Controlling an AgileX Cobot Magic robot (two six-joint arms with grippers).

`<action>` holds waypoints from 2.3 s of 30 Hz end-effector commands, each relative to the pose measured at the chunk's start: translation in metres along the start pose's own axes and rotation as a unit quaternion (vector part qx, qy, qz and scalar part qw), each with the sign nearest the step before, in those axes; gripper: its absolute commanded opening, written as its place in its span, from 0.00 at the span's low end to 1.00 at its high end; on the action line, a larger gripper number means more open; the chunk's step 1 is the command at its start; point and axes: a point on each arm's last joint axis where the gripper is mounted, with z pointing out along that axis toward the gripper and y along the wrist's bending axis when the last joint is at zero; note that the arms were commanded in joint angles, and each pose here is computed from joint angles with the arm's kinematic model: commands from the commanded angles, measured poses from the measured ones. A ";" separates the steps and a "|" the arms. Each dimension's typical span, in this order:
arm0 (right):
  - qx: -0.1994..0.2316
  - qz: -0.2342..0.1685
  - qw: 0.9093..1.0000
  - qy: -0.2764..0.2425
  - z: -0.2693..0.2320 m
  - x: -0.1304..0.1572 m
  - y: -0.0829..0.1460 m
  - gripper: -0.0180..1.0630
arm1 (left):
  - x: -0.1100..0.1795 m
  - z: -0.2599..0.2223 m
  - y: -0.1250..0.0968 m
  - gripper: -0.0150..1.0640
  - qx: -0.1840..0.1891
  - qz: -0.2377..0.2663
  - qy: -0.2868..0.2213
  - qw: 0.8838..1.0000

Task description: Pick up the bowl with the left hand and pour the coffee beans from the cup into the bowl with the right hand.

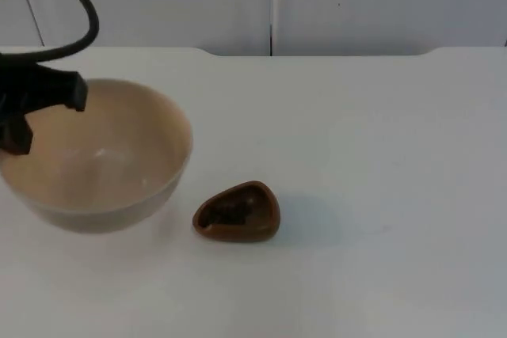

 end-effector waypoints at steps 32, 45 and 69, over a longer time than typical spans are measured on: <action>0.002 0.004 1.000 -0.004 0.000 0.000 0.000 0.99 | 0.042 0.020 -0.061 0.01 0.057 0.145 0.040 0.987; 0.002 0.002 1.000 -0.029 -0.009 -0.009 0.000 0.99 | 0.041 0.020 -0.063 0.01 0.067 0.136 0.032 0.988; -0.097 0.020 0.969 0.225 0.137 -0.137 0.009 0.99 | 0.041 0.020 -0.064 0.01 0.073 0.127 0.030 0.989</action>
